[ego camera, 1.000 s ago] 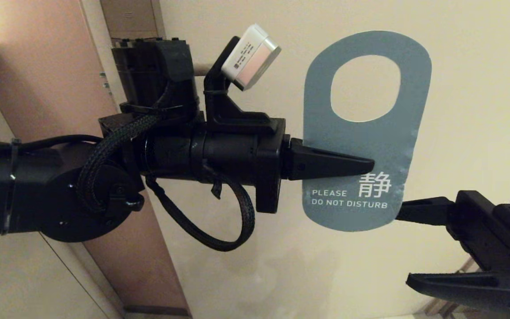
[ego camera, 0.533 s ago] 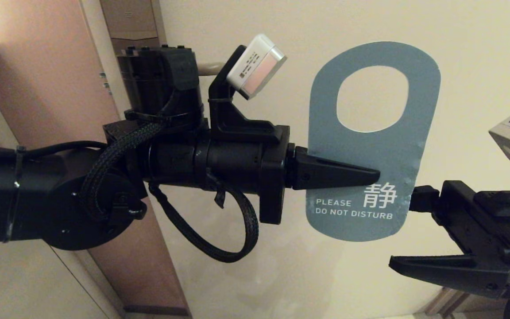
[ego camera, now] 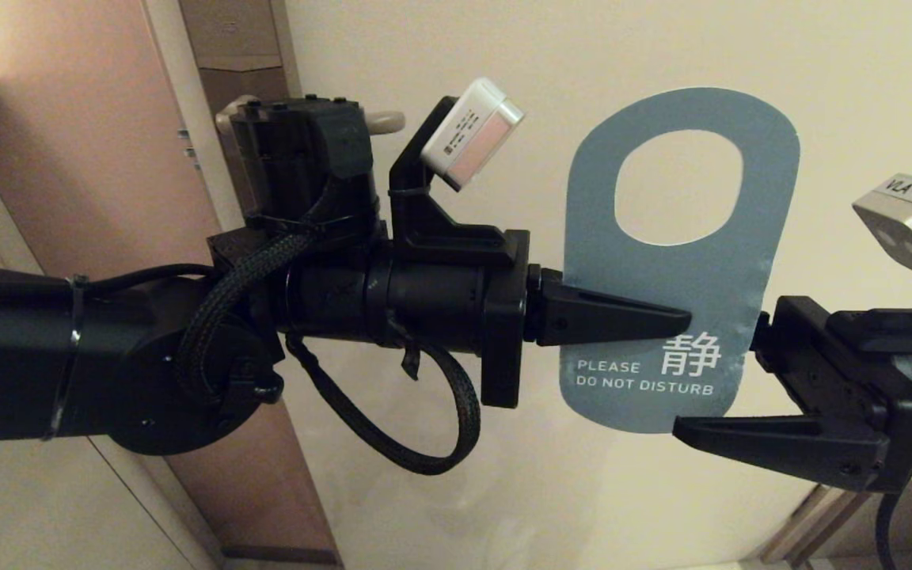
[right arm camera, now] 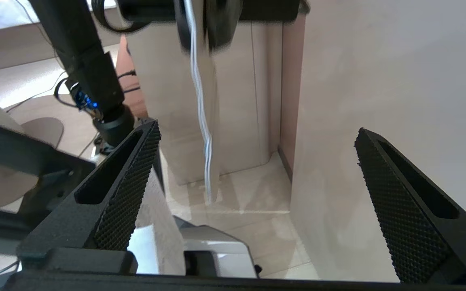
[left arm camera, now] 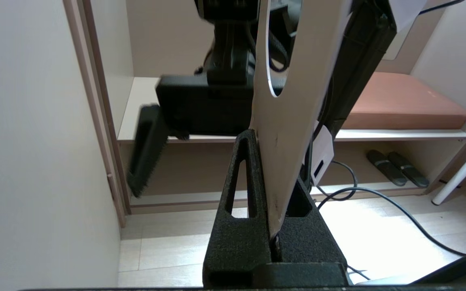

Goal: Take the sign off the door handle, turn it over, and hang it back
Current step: Hand it to the other hand

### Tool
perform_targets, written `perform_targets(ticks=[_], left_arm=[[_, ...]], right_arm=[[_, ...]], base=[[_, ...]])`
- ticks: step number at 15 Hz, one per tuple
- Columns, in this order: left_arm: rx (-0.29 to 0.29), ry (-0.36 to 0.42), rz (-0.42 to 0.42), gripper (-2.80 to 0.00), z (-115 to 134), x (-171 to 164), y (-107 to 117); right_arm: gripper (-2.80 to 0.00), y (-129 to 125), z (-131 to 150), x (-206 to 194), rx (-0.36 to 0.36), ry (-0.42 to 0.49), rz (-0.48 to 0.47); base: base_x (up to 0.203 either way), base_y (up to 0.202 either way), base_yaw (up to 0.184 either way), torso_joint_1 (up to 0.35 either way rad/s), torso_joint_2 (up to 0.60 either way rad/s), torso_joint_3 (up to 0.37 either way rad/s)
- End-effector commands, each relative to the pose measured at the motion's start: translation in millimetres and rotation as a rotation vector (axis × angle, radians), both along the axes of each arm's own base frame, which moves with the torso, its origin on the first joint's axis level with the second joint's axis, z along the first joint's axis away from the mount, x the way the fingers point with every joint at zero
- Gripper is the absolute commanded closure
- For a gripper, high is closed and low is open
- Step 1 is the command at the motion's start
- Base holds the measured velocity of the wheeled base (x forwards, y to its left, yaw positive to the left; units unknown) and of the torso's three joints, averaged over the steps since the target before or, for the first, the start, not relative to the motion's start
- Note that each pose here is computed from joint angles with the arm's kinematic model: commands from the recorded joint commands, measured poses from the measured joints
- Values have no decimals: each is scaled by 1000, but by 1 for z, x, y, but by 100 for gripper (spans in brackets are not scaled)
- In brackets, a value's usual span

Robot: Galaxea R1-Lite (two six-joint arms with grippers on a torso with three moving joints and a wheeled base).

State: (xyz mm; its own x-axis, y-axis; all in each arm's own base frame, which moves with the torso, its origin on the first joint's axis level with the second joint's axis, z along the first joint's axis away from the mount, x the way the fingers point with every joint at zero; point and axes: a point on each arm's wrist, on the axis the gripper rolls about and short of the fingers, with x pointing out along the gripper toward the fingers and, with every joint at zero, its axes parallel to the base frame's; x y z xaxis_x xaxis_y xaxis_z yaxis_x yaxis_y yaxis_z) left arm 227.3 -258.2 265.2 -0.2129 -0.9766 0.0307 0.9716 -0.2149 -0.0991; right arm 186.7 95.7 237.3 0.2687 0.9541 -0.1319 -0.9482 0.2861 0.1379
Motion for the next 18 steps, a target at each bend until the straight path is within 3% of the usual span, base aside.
perform_targets(ticks=[1,18], left_arm=[[2,1,-5,0,-2,2,-2],[-26,-19,0,0,-5,6,-5]], right_arm=[[-280,3,2,6,3,-5,6],[-280,12,-1,4,-4,9,49]], base=[[0,0,0,0,0,0],[0,0,0,0,0,0]])
